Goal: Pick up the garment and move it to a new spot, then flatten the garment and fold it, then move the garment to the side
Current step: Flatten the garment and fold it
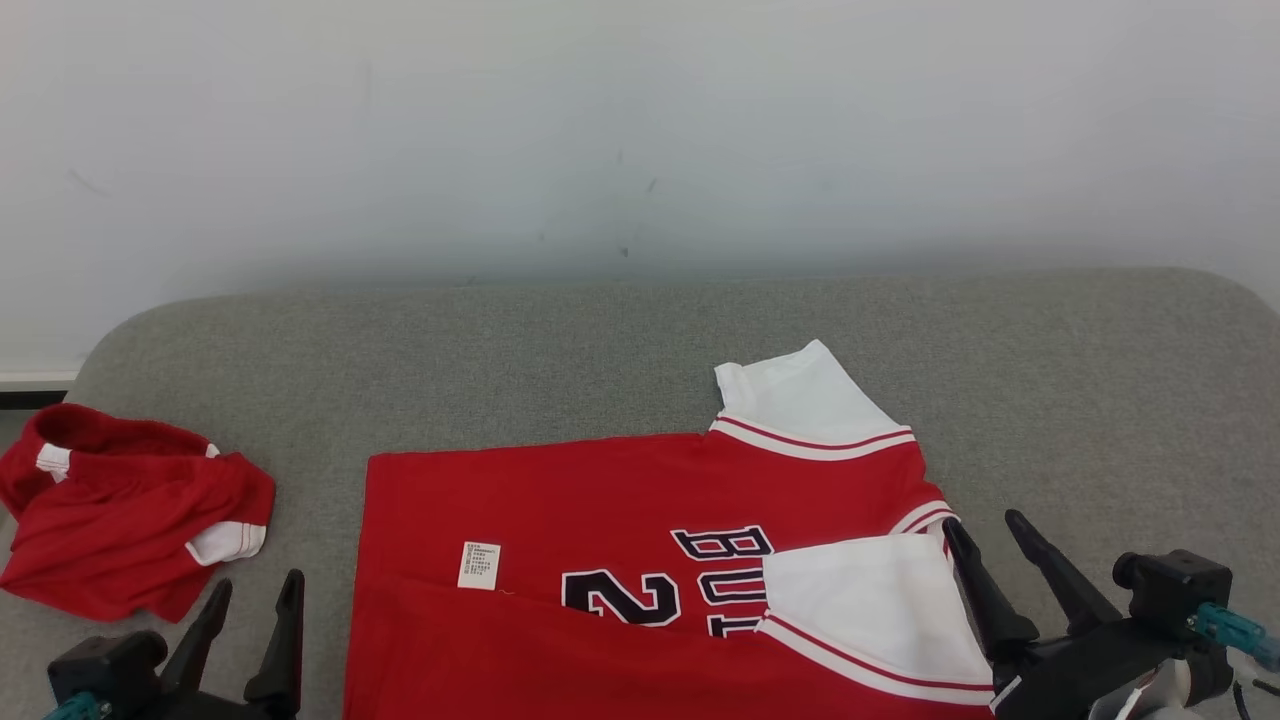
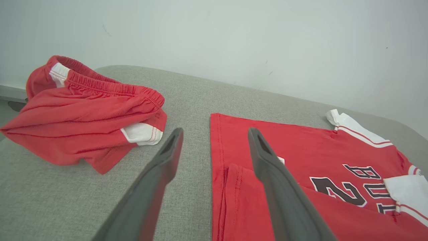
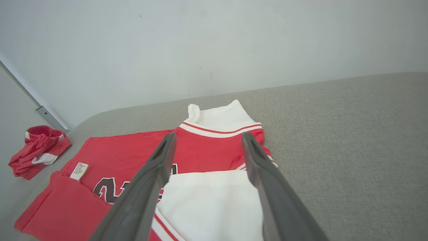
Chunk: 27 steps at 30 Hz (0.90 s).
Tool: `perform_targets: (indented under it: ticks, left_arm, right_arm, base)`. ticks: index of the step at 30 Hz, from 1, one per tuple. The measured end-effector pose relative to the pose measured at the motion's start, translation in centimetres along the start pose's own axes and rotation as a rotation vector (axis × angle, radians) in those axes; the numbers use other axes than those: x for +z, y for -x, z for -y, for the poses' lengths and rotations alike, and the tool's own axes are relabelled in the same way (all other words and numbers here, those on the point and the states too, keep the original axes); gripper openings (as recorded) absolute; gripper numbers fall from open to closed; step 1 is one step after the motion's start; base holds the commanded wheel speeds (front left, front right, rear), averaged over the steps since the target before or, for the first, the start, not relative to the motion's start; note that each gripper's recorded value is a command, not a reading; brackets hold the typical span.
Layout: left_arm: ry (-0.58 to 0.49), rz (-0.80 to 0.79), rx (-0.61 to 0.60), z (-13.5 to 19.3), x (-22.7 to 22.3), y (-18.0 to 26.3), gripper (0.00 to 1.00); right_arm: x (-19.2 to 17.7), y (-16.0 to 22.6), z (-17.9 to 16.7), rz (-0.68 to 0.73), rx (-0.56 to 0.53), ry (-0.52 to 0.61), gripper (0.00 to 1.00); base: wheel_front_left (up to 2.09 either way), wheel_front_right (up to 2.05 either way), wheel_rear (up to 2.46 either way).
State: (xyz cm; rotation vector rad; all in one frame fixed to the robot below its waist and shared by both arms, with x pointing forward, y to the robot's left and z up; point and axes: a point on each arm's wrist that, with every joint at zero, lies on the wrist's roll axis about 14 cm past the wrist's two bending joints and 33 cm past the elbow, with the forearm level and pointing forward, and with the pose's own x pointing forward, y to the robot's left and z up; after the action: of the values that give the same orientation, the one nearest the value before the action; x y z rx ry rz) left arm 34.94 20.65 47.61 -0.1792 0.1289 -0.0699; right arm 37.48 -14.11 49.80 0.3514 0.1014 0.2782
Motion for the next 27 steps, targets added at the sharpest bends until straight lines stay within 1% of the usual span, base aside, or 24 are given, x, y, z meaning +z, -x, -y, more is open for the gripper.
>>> perform_targets:
  ticks: [4,8,10,13,17,27]
  left_arm:
    - [0.003,-0.004,0.012,0.1,-0.6,0.2,1.0]
    - [0.005,-0.023,0.015,0.4,-1.5,0.5,1.0]
    - [0.013,-0.01,0.031,0.1,-1.3,0.4,1.0]
    - [0.006,-0.014,0.04,-0.2,-1.5,0.5,1.0]
    - [-0.023,-0.007,0.04,-0.3,-1.4,0.2,1.0]
    - [-0.02,0.023,0.068,-0.4,-0.8,-0.3,1.0]
  right_arm:
    - [1.2,-0.5,-0.2,0.071,-0.011,0.044,1.0]
    - [1.5,-0.7,0.4,0.084,-0.041,0.133,1.0]
    - [1.6,-0.6,1.0,0.081,-0.059,0.203,1.0]
    - [1.6,-0.4,1.6,0.077,-0.068,0.263,1.0]
    - [1.5,-0.1,2.0,0.074,-0.085,0.283,1.0]
    - [2.2,0.2,3.4,0.1,-0.144,0.271,1.0]
  base:
    - [0.0,0.0,0.0]
    - [0.0,0.0,0.0]
    - [0.0,0.0,0.0]
    - [0.0,0.0,0.0]
    - [0.0,0.0,0.0]
    - [0.0,0.0,0.0]
